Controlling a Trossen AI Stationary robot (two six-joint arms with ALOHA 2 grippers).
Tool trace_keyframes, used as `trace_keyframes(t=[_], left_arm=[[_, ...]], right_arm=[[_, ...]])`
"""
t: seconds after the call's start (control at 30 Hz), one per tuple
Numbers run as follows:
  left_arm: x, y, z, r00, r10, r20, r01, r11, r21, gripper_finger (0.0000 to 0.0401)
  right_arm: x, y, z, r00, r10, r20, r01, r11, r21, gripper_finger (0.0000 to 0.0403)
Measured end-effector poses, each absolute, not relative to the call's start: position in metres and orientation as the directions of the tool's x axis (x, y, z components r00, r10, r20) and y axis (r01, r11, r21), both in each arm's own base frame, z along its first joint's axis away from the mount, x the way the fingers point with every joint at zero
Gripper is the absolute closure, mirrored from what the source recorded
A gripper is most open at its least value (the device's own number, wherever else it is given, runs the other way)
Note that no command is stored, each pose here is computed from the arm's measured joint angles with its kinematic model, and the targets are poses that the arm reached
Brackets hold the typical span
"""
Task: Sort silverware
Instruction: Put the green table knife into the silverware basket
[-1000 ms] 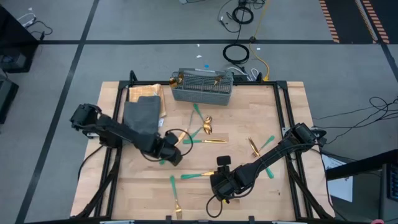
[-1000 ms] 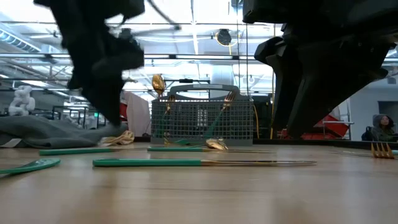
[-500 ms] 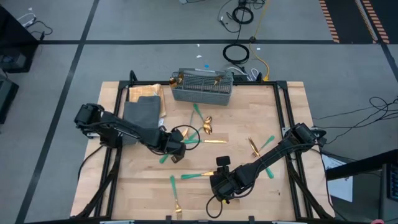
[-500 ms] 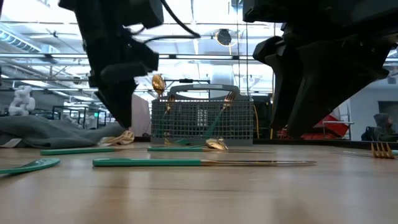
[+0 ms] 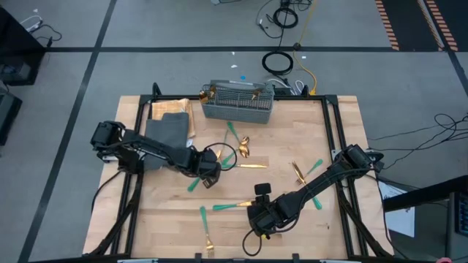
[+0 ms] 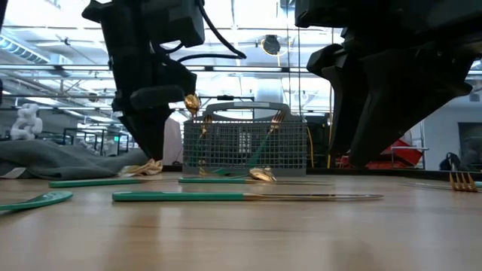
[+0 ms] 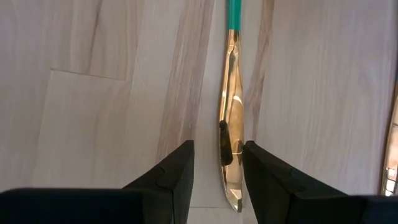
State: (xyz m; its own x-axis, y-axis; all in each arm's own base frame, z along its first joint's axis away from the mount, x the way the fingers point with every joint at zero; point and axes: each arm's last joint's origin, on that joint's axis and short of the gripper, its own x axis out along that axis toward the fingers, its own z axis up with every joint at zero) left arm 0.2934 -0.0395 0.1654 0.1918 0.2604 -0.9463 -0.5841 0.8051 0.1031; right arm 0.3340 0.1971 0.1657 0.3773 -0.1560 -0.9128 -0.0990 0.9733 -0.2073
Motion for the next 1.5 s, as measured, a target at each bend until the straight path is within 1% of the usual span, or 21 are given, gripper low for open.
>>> trace_keyframes(t=[0.07,0.17,0.3,0.37,0.57,0.67,0.83,0.93,1.17,1.27,1.37,1.5], left_arm=[[0.294,-0.040,0.162,0.182,0.259,-0.949,-0.583,0.806,0.108,0.0241],[0.296,-0.041,0.152,0.140,0.237,-0.961,-0.579,0.807,0.115,0.0241],[0.298,-0.041,0.136,0.087,0.244,-0.966,-0.586,0.797,0.148,0.0241],[0.300,-0.042,0.132,0.079,0.235,-0.969,-0.588,0.796,0.145,0.0241],[0.305,-0.041,0.115,0.026,0.167,-0.986,-0.590,0.798,0.120,0.0243],[0.307,-0.037,0.109,-0.005,0.106,-0.994,-0.580,0.810,0.090,0.0269],[0.307,-0.031,0.109,-0.020,0.062,-0.998,-0.555,0.830,0.062,0.0346],[0.307,-0.028,0.109,-0.019,0.061,-0.998,-0.560,0.826,0.061,0.0382],[0.310,-0.028,0.113,-0.044,0.112,-0.993,-0.555,0.824,0.117,0.0385],[0.310,-0.028,0.122,-0.017,0.124,-0.992,-0.558,0.822,0.112,0.0385],[0.310,-0.026,0.133,0.011,0.125,-0.992,-0.568,0.817,0.097,0.0400],[0.307,-0.026,0.137,0.007,0.131,-0.991,-0.567,0.817,0.104,0.0399]], right_arm=[[0.334,0.197,0.166,0.378,-0.156,-0.913,-0.100,0.973,-0.207,0.0275],[0.334,0.197,0.166,0.377,-0.156,-0.913,-0.100,0.973,-0.208,0.0275],[0.334,0.197,0.166,0.375,-0.157,-0.913,-0.101,0.973,-0.209,0.0275],[0.334,0.197,0.166,0.374,-0.158,-0.914,-0.101,0.973,-0.210,0.0275],[0.333,0.196,0.165,0.366,-0.163,-0.916,-0.101,0.972,-0.214,0.0275],[0.333,0.196,0.165,0.367,-0.163,-0.916,-0.099,0.972,-0.213,0.0275],[0.333,0.197,0.165,0.368,-0.162,-0.916,-0.093,0.973,-0.210,0.0275],[0.333,0.197,0.165,0.369,-0.162,-0.915,-0.091,0.974,-0.209,0.0275],[0.333,0.197,0.166,0.373,-0.160,-0.914,-0.091,0.974,-0.207,0.0275],[0.334,0.197,0.166,0.375,-0.158,-0.913,-0.091,0.974,-0.206,0.0275],[0.334,0.197,0.166,0.378,-0.158,-0.912,-0.092,0.974,-0.206,0.0275],[0.334,0.197,0.166,0.383,-0.157,-0.910,-0.092,0.974,-0.207,0.0275]])
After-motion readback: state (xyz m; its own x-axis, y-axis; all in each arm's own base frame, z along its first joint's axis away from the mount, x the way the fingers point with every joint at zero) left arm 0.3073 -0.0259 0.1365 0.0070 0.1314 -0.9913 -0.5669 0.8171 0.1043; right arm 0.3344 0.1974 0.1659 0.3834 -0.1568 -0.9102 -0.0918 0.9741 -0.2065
